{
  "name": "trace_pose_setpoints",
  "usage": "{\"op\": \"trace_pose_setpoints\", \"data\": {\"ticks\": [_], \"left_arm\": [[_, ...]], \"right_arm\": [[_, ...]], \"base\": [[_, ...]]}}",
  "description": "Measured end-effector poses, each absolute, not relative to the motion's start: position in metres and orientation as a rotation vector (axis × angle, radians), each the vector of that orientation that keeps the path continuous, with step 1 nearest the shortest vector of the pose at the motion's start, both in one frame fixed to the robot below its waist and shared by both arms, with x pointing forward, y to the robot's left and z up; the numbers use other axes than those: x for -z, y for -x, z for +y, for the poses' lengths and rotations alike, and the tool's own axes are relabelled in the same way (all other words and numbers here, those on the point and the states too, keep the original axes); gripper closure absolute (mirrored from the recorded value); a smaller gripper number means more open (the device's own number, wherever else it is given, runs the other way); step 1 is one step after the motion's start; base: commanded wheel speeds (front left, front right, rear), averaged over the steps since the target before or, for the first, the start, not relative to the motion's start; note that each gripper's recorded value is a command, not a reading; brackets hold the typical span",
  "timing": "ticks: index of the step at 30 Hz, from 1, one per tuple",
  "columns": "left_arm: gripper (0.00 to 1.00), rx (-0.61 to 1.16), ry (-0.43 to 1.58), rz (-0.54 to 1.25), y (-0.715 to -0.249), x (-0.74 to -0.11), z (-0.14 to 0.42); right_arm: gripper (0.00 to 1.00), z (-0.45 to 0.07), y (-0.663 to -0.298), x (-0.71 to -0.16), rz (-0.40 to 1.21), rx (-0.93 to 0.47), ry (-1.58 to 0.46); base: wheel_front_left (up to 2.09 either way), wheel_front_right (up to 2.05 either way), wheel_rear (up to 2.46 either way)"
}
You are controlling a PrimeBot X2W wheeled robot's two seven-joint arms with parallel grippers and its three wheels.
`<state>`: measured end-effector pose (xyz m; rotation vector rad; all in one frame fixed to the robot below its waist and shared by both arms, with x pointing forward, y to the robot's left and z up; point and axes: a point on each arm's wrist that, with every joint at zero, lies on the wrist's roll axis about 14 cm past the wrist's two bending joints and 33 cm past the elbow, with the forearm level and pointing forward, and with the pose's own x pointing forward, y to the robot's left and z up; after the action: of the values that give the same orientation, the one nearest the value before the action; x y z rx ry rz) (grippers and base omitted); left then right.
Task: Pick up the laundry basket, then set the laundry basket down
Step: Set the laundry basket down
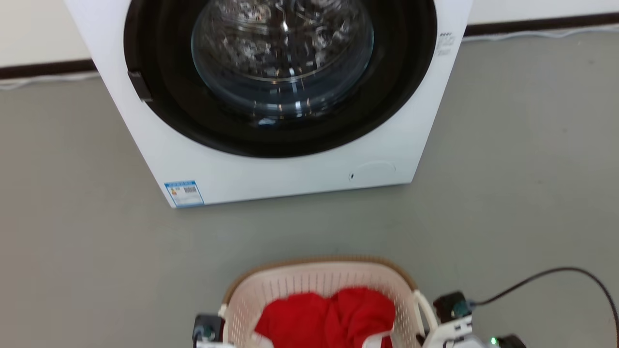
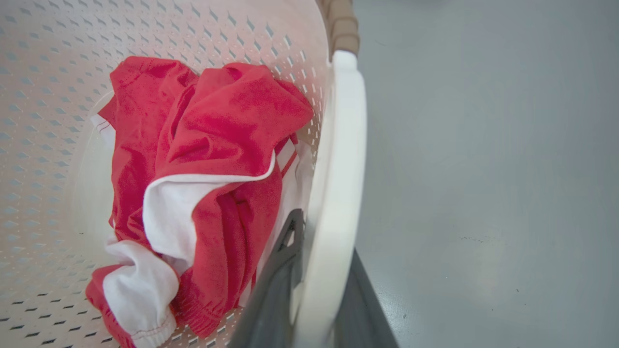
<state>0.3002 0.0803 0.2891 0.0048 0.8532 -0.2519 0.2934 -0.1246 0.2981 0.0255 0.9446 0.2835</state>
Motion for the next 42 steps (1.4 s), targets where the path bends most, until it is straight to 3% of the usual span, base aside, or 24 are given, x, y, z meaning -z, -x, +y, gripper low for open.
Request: {"op": "trace_pose_setpoints", "data": {"ticks": [13,24,42], "left_arm": [[1.0,0.228,0.022,0.77,-0.401,-0.293,0.074],[1.0,0.18,0.039,0.785,-0.464,-0.244,0.087],[1.0,0.172,0.019,0.784,-0.494,-0.186,0.096]], "right_arm": [[1.0,-0.133,-0.39,-0.298,0.844,-0.251,-0.022],[1.0,-0.127,-0.456,-0.244,0.854,-0.26,-0.026],[1.0,-0.125,-0.487,-0.182,0.881,-0.28,-0.006]], "base": [[0.0,0.0,0.0],[0.0,0.0,0.0],[0.0,0.0,0.0]]}}
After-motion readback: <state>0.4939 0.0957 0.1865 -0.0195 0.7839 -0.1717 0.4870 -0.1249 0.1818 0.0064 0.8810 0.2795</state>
